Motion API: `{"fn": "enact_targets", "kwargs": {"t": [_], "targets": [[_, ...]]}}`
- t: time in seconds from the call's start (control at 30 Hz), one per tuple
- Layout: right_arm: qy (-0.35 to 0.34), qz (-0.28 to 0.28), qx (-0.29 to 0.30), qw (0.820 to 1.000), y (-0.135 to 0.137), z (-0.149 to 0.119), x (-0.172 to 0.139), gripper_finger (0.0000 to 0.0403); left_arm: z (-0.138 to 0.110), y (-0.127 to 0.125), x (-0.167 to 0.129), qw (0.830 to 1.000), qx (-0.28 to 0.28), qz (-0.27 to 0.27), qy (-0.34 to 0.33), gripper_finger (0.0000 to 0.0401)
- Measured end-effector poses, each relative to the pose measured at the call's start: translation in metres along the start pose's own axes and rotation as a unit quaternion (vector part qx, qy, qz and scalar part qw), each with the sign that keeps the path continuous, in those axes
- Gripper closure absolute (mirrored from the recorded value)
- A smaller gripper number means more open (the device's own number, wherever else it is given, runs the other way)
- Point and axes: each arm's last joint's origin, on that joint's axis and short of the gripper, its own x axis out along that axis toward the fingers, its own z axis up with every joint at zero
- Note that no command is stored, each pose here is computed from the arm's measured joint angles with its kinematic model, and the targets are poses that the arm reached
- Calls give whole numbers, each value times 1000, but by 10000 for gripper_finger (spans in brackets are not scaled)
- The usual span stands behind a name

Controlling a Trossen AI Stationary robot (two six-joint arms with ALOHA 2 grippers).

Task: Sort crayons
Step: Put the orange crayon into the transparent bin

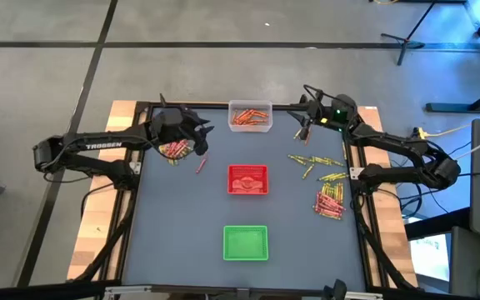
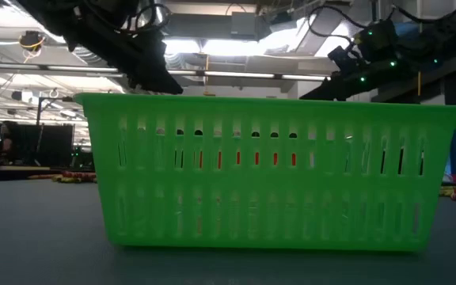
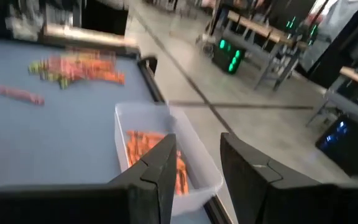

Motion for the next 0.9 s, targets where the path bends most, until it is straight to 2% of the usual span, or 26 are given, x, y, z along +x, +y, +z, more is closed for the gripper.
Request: {"fn": "enact_targets", "kwargs": {"t": [0.2, 0.47, 0.6, 0.73, 0.9], "targets": [[-44, -5, -5, 999, 6, -7, -5, 279, 10, 16, -3, 997, -37, 35, 58, 241], [-44, -5, -3, 999, 6, -7, -5, 279, 11, 34, -12, 982, -70, 93, 149, 242], [-43, -5, 10, 999, 6, -7, -5, 279, 3, 44, -15, 968, -105, 115, 195, 242], [-42, -3, 25, 999, 6, -7, -5, 279, -11, 54, -15, 946, -140, 142, 255, 242], [-37, -1, 29, 999, 7, -8, -5, 279, -25, 69, 3, 927, -179, 146, 294, 242]]}}
